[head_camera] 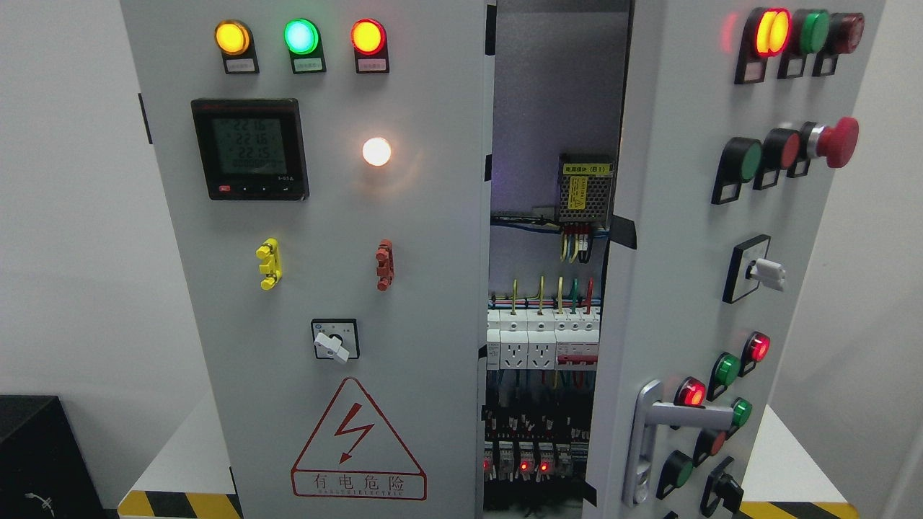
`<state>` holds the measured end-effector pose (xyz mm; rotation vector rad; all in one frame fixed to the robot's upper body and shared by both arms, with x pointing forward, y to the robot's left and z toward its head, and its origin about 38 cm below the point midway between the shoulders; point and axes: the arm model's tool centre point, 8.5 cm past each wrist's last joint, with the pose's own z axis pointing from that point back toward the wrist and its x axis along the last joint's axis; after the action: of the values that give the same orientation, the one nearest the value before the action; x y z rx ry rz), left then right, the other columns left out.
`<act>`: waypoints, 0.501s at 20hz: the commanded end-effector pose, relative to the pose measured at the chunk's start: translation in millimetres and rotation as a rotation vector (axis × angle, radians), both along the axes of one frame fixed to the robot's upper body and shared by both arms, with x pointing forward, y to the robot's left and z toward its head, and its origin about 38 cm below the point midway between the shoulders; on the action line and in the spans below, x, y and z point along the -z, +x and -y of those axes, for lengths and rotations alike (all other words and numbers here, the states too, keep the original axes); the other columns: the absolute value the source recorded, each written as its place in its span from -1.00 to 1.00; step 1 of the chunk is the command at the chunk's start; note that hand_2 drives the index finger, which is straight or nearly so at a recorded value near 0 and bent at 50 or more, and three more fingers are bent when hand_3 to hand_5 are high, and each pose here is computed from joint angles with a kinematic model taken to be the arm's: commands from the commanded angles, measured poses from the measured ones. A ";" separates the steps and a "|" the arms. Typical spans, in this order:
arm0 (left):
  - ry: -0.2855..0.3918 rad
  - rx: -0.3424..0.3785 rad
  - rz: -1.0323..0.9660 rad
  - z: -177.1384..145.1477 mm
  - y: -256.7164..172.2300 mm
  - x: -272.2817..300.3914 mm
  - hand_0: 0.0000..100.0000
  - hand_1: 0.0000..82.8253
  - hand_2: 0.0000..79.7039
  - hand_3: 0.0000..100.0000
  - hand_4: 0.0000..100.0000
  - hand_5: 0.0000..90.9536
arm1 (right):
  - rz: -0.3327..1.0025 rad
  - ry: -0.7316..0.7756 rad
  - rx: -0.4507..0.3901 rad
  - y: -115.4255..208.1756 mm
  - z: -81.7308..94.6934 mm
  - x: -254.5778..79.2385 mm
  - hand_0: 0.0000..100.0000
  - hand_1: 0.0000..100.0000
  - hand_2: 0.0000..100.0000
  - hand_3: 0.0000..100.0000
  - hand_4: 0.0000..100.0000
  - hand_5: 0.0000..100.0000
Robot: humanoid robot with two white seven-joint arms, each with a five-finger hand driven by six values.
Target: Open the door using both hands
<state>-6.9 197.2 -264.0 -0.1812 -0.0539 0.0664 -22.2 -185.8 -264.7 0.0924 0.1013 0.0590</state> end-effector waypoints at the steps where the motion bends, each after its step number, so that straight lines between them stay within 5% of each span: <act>1: -0.001 0.000 0.000 0.1 0.0 0.0 -1.00 -1.00 -1.00 -1.00 -1.00 -1.00 | 0.000 0.000 0.003 0.1 -0.1 0.0 -1.00 -1.00 -1.00 -1.00 -1.00 -1.00; 10: -0.001 0.000 0.000 0.1 0.0 0.0 -1.00 -1.00 -1.00 -1.00 -1.00 -1.00 | 0.000 0.000 0.003 0.1 -0.1 0.0 -1.00 -1.00 -1.00 -1.00 -1.00 -1.00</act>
<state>-6.9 197.2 -264.0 -0.1812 -0.0538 0.0665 -22.1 -185.8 -264.7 0.0924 0.1012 0.0591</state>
